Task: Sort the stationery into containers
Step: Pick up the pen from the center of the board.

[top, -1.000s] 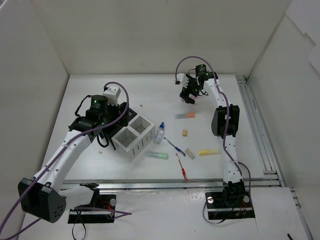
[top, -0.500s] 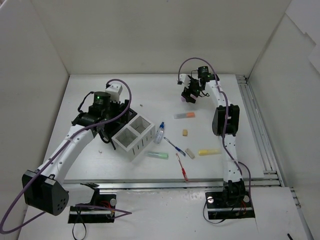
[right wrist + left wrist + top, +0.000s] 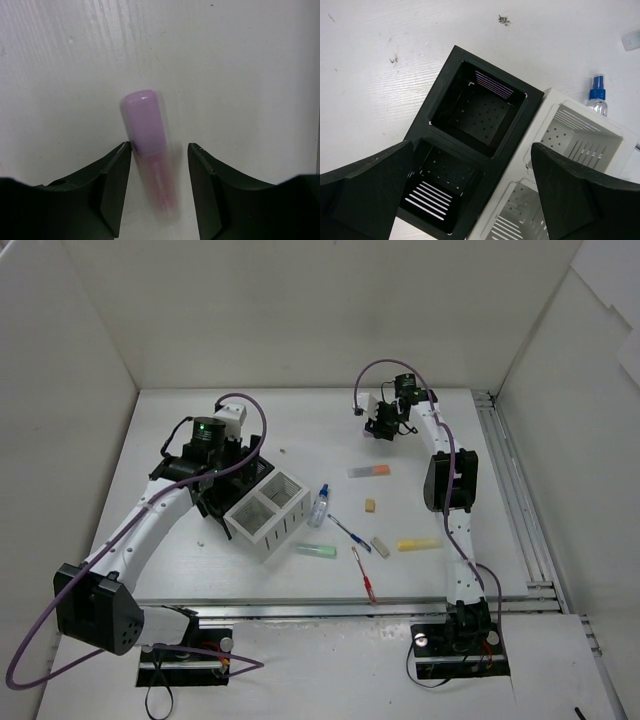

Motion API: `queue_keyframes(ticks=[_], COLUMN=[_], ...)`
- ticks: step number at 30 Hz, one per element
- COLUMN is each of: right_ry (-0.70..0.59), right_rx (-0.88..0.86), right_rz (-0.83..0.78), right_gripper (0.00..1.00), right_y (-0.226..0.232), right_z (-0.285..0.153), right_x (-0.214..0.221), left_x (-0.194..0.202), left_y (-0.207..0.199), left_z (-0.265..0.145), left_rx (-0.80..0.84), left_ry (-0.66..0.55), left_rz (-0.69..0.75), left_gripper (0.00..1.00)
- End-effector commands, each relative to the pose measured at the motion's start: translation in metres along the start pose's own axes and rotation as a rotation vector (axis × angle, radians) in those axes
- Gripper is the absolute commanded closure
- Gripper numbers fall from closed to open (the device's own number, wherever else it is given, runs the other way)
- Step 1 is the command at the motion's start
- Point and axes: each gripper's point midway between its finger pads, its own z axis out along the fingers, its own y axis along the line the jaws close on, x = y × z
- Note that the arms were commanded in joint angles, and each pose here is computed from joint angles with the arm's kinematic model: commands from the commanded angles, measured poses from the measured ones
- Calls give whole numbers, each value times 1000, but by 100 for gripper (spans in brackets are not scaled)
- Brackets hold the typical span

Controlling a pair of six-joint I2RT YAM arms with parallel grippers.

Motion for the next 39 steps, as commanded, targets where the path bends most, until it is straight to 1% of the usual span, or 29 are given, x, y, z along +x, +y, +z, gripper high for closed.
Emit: queue_keyframes(ticks=[1, 2, 3, 4, 6, 7, 8, 9, 10, 13, 19, 22, 23, 24, 27, 30, 32, 33, 35, 36, 37, 38, 39], right_ry=[11, 12, 16, 15, 22, 22, 29, 31, 33, 35, 42, 16, 2, 0, -36, -77, -121, -140, -217, -256, -294, -316, -341], right_rx=[-54, -67, -80, -77, -82, -84, -87, -83, -83, -79, -107, -95, -76, -104, -123, -137, -126, -128, -127, -139, -121, -124, -121], right_rz=[-73, -103, -105, -105, -105, -107, -113, -114, -110, -73, -66, -1, -17, 5, 53, 138, 196, 259, 290, 334, 337, 411, 432], right_gripper=[55, 57, 60, 65, 70, 76, 80, 86, 100, 100, 100, 100, 100, 100, 100, 100, 100, 100, 100, 100, 100, 100, 100], right_y=[11, 13, 17, 15, 17, 18, 19, 18, 18, 18, 29, 29, 25, 36, 51, 61, 58, 59, 54, 54, 48, 47, 45], right_z=[-2, -3, -3, -4, -3, -3, -2, -3, -3, -6, -16, -33, -49, -50, -69, -81, -92, -95, -105, -108, -112, -116, -120], right_x=[-3, -2, -1, -2, -1, -1, -1, -1, -1, -3, -4, -20, -32, -30, -44, -60, -74, -80, -100, -108, -120, -127, -135], left_x=[-31, -32, -33, -32, -32, -33, -33, -34, -34, -37, -39, -38, -38, -40, -40, -38, -35, -36, -33, -32, -32, -31, -34], left_y=[9, 15, 15, 15, 21, 23, 24, 28, 28, 31, 30, 28, 27, 25, 22, 21, 21, 21, 15, 14, 13, 12, 10], left_z=[-9, -8, -8, -7, -8, -8, -9, -10, -11, -15, -22, -27, -29, -33, -37, -42, -43, -47, -49, -52, -54, -55, -61], left_rx=[-28, -63, -65, -68, -91, -100, -105, -115, -116, -123, -114, -105, -100, -88, -68, -59, -59, -57, -25, -16, -10, -3, 6], left_ry=[-75, -70, -71, -68, -59, -62, -62, -62, -63, -74, -87, -98, -105, -121, -142, -151, -155, -167, -170, -180, -184, -188, -206], left_rz=[5, 4, 4, 1, -4, -7, -9, -19, -25, -35, -45, -55, -55, -59, -61, -67, -70, -76, -78, -81, -83, -88, -94], left_gripper=[0, 0, 0, 0, 0, 0, 0, 0, 0, 0, 0, 0, 0, 0, 0, 0, 0, 0, 0, 0, 0, 0, 0])
